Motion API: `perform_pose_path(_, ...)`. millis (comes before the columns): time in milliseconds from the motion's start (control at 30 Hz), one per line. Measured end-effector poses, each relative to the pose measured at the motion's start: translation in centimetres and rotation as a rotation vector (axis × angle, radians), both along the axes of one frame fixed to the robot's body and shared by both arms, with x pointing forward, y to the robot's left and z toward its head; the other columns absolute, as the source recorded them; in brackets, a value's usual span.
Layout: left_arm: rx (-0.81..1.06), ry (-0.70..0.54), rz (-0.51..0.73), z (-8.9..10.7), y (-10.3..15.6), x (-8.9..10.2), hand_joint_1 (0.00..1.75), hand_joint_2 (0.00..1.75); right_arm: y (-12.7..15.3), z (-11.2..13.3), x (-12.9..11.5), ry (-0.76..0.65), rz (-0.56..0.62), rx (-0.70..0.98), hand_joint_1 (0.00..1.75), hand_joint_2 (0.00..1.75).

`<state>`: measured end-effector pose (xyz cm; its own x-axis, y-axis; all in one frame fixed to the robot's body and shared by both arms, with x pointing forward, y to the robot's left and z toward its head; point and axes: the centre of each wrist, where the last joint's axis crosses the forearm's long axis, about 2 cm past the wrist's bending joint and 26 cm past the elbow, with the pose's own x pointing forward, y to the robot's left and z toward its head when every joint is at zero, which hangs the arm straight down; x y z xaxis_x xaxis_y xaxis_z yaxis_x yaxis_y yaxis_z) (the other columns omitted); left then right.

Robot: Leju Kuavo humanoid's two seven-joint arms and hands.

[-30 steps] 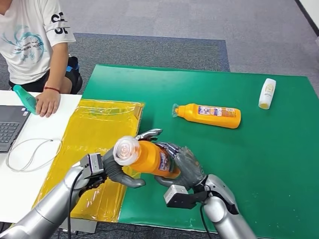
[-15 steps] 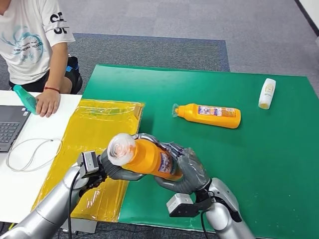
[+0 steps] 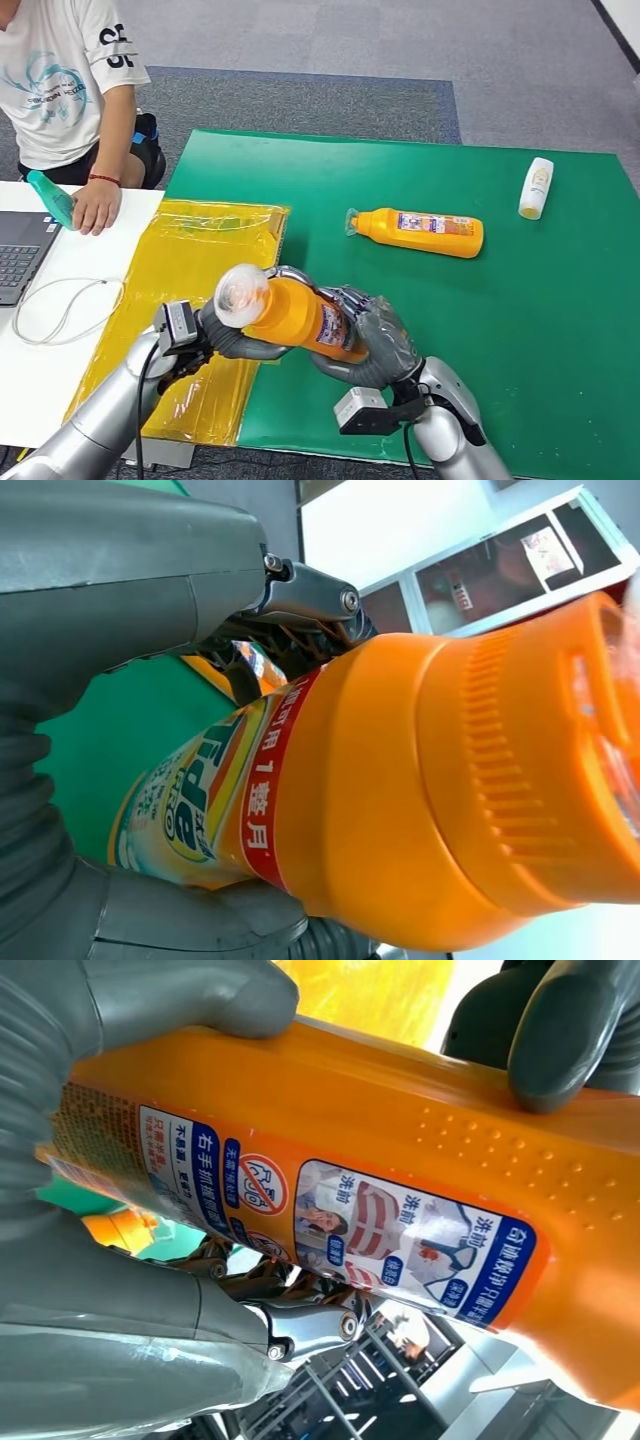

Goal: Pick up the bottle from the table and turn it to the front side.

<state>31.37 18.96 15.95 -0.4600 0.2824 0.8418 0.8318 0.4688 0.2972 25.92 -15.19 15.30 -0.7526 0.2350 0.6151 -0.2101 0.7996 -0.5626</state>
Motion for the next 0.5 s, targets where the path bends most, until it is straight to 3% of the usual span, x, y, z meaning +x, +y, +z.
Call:
perform_pose_path(67, 0.001, 0.0, 0.001, -0.03, 0.02, -0.01, 1.57, 1.75, 0.0, -0.04, 0.01, 0.003, -0.001, -0.002, 1.06, 1.75)
perform_pose_path(100, 0.001, 0.001, 0.001, -0.04, 0.03, -0.02, 1.58, 1.75, 0.0, -0.05, 0.02, 0.004, 0.0, -0.002, 0.62, 1.75)
perform_pose_path(133, 0.002, 0.001, 0.002, -0.06, 0.04, -0.04, 1.58, 1.75, 0.0, -0.07, 0.04, 0.007, 0.001, -0.003, 0.34, 1.75)
perform_pose_path(200, 0.005, 0.002, 0.003, -0.12, 0.07, -0.07, 1.58, 1.75, 0.01, -0.09, 0.12, 0.02, 0.01, 0.002, 0.0, 1.75)
perform_pose_path(500, 0.021, 0.002, 0.005, -0.47, 0.29, -0.27, 1.61, 1.75, -0.26, -0.31, 0.97, 0.143, 0.109, 0.107, 0.0, 1.75)
